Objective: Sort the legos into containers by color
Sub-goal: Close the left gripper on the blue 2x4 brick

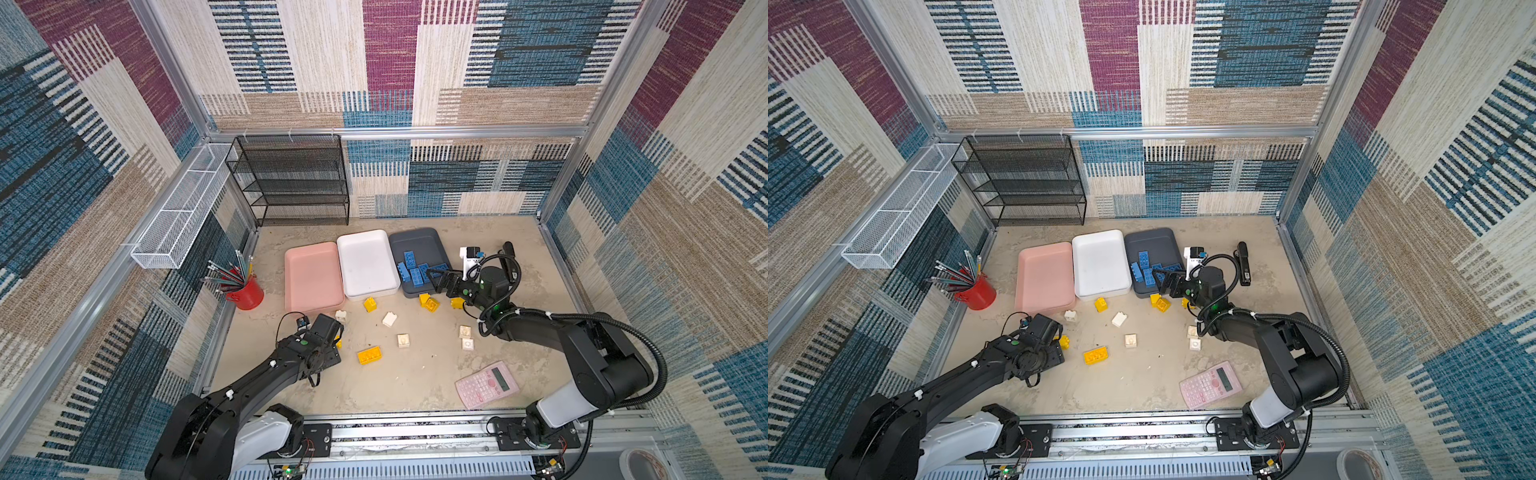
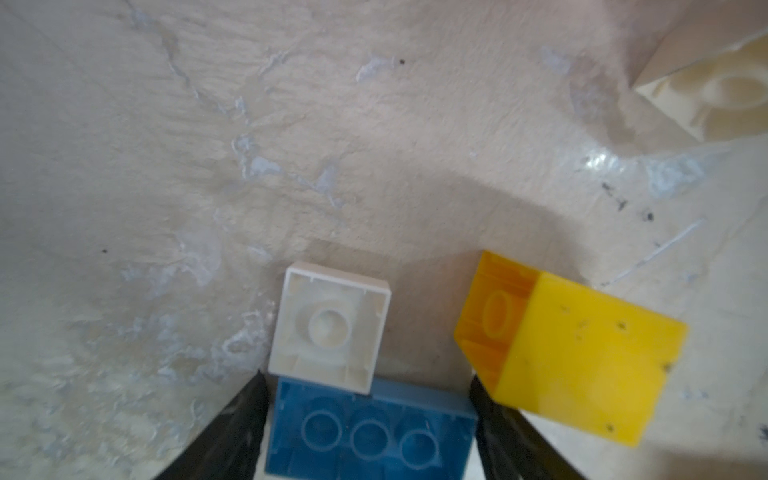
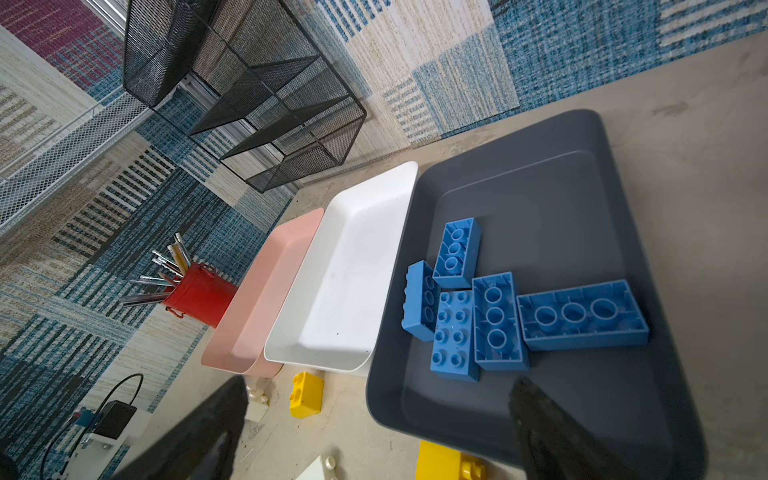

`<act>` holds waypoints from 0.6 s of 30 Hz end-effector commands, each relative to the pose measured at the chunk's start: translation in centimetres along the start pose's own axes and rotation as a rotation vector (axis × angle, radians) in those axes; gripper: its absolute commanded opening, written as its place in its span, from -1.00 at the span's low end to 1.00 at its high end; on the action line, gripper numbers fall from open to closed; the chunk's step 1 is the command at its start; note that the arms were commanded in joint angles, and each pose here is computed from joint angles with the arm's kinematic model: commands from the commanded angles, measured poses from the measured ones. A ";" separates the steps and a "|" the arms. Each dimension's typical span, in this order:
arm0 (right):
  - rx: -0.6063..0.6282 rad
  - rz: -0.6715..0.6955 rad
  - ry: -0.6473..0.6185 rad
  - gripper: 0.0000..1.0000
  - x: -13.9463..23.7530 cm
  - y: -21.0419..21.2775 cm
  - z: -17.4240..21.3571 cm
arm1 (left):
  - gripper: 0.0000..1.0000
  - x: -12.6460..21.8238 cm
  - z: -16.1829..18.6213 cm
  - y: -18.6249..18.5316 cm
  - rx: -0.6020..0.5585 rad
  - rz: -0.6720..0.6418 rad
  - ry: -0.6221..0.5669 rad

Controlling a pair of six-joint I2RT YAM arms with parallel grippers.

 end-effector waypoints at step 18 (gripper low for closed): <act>0.009 -0.013 -0.022 0.98 0.0 0.3 -0.5 | 0.69 -0.3 2.4 -1.8 -0.112 0.024 0.117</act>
Point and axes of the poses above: each gripper's point midway between its finger pads, its own x axis back along the fingers, its own y axis along the line the jaws close on, z = x × y, the point moved 4 cm from there along x, back along the fingers, and after that the axes turned 9 degrees about x, right-handed, at the moved point
